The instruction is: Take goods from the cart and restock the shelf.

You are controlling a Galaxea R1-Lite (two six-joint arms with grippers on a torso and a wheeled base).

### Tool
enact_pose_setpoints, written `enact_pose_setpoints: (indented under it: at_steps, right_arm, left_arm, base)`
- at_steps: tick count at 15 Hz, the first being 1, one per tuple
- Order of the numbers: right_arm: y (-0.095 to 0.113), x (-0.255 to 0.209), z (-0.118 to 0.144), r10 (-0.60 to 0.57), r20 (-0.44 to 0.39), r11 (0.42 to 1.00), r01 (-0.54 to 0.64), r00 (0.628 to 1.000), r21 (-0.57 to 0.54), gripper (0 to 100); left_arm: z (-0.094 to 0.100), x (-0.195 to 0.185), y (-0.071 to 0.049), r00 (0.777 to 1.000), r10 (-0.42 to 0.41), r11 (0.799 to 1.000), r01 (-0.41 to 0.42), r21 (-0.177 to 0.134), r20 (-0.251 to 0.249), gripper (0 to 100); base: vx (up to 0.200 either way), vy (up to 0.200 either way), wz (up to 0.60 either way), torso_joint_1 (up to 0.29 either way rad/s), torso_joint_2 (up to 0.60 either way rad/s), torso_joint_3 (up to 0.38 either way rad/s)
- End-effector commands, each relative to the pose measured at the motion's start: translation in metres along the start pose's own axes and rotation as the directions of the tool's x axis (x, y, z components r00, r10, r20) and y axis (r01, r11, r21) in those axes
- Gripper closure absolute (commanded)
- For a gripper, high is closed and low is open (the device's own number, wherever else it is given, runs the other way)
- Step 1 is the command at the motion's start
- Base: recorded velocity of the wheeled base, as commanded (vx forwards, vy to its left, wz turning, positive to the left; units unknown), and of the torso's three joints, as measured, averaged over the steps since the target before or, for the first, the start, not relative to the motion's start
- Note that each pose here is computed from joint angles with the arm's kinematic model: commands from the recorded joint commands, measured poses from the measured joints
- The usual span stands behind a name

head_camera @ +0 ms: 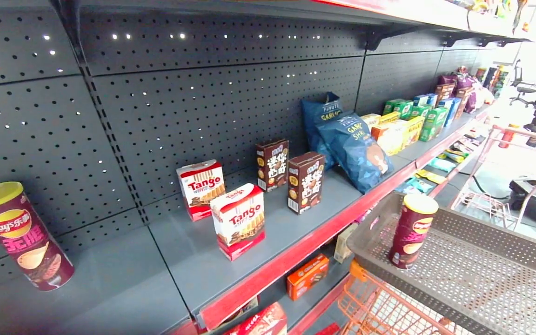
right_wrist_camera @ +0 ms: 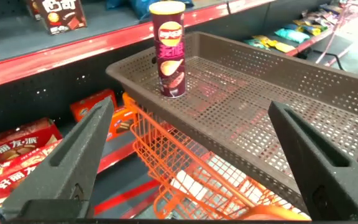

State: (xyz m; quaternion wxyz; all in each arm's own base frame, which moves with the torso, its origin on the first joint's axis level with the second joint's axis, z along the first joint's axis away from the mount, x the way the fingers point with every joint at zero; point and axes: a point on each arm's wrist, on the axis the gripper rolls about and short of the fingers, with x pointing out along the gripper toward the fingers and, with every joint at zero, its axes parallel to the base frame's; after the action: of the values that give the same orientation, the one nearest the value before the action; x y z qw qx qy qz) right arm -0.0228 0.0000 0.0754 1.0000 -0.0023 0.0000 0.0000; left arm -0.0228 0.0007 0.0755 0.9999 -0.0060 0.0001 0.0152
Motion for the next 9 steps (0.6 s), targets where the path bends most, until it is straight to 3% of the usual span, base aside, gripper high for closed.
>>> enact_pose_setpoints:
  at_steps: [1, 9]
  right_arm:
    - [0.0000, 0.0000, 0.0001, 0.000, 0.000, 1.000, 0.000, 1.000, 0.000, 0]
    - [0.0000, 0.0000, 0.0001, 0.000, 0.000, 1.000, 0.000, 1.000, 0.000, 0]
  left_arm:
    - [0.0000, 0.0000, 0.0000, 1.000, 0.000, 1.000, 0.000, 0.000, 0.000, 0]
    - [0.0000, 0.0000, 0.0000, 1.000, 0.000, 1.000, 0.000, 0.000, 0.000, 0]
  base:
    - [0.000, 0.000, 0.00, 0.000, 0.00, 0.000]
    - [0.000, 0.000, -0.07, 0.000, 0.00, 0.000]
